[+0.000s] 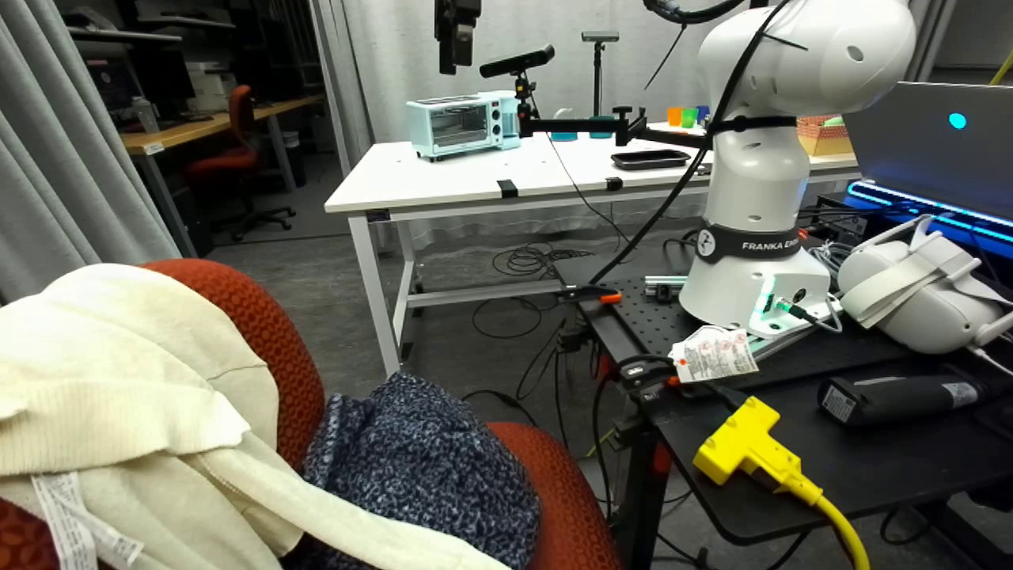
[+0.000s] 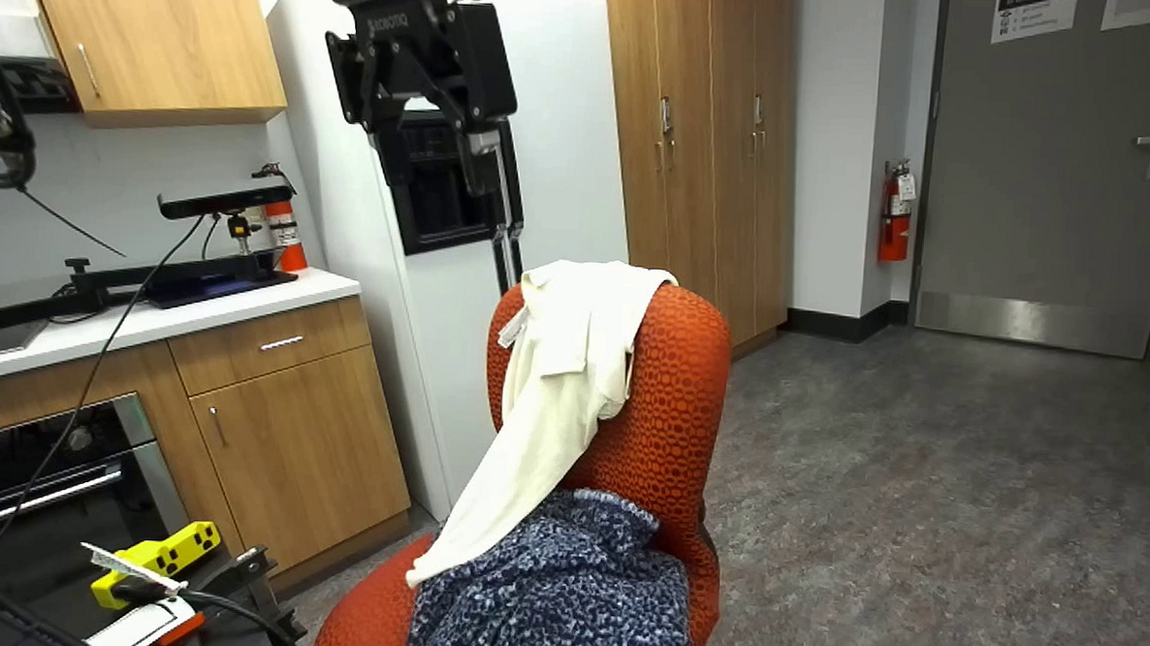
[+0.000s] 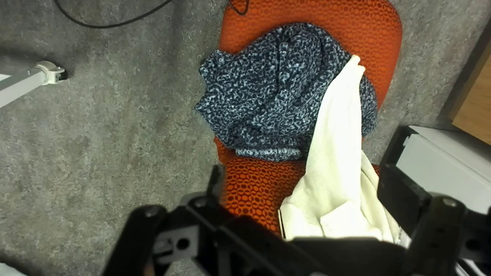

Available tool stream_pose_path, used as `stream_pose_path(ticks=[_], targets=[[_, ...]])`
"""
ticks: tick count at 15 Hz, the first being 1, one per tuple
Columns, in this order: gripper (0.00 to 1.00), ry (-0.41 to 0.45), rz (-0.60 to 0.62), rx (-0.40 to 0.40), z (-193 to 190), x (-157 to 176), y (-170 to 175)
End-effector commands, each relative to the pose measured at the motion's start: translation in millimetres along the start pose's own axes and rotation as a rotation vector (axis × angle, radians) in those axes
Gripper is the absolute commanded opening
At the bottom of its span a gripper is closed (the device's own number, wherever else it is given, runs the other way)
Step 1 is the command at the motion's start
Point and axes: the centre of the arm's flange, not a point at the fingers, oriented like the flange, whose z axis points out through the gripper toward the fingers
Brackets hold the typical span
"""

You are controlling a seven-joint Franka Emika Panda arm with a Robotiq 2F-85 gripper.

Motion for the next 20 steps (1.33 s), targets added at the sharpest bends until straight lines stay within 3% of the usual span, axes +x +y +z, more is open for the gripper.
stream_pose_path(ticks=[1,3,7,8,10,15,20], targets=[[1.0,0.015,-0.074,0.034,27,27,-66],[1.0,0.042,-0.093,0.064,39,41,-95],[1.0,0.063,-0.096,0.075,78,77,-200],[1.0,0.05,-0.114,0.07,59,55,-166],[1.0,0.045,-0.119,0.064,76,62,-200],[1.0,0.04,-0.104,0.066,81,65,-198],[1.0,0.138,-0.14,0.007,88,111,-201]])
